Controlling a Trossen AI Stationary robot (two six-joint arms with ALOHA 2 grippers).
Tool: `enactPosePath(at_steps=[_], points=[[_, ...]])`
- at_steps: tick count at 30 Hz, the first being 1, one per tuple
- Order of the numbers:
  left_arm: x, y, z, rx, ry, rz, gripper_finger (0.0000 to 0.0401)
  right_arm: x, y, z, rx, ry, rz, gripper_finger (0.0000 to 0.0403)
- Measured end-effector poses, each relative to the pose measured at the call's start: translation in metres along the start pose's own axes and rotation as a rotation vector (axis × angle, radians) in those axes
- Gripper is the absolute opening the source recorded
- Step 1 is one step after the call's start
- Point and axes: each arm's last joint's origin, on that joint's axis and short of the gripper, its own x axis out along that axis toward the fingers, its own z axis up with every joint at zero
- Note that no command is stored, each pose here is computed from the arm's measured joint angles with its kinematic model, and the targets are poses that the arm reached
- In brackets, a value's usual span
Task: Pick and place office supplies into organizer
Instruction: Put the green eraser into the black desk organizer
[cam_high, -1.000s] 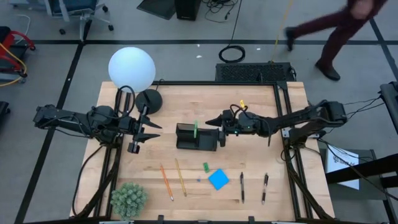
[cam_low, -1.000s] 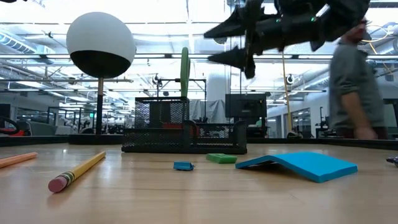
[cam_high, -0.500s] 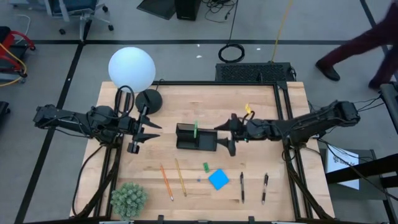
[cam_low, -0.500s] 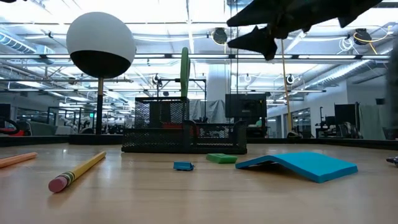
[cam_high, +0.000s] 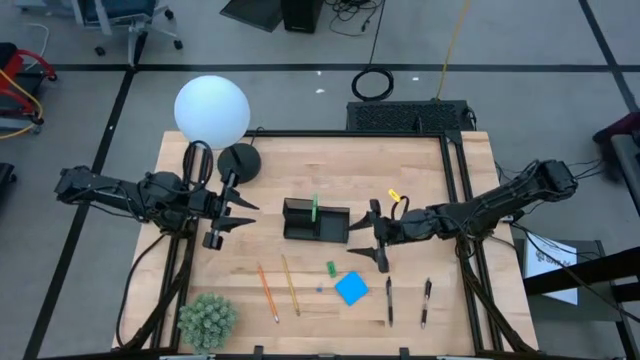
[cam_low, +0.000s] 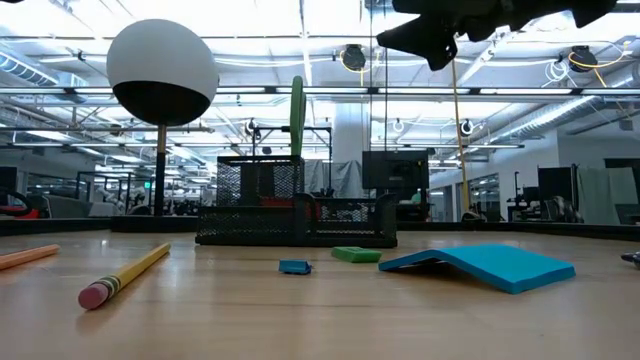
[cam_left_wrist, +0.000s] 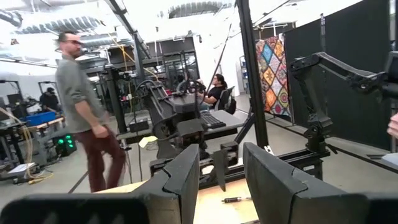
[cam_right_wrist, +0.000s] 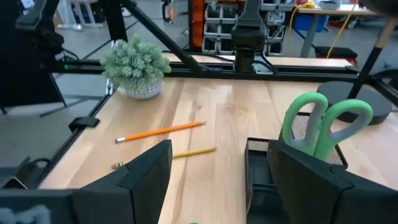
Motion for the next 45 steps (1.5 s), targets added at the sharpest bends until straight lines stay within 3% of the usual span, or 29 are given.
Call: enactPosePath(at_steps=[5, 16, 25, 34, 45], points=[[0.0, -0.002, 0.0, 0.011, 0.004, 0.015, 0.0131, 0.001, 0.007, -0.001, -0.078, -0.014, -0.018, 0.0254], [0.0, -0.005, 0.002, 0.007, -0.006, 0.009, 0.0131, -0.001, 0.018, 0.0, -0.117, 0.016, -0.052, 0.0254], [0.0, -0.007, 0.002, 0.005, -0.008, 0.002, 0.0131, 0.001, 0.04, 0.02, -0.235, 0.154, -0.129, 0.0254], [0.0, -0.007, 0.002, 0.008, -0.008, 0.002, 0.0131, 0.02, 0.055, -0.005, -0.306, 0.311, -0.18, 0.0254], [0.0, -0.007, 0.002, 0.004, -0.01, 0.002, 0.0131, 0.049, 0.067, -0.006, -0.35, 0.5, -0.169, 0.0254]])
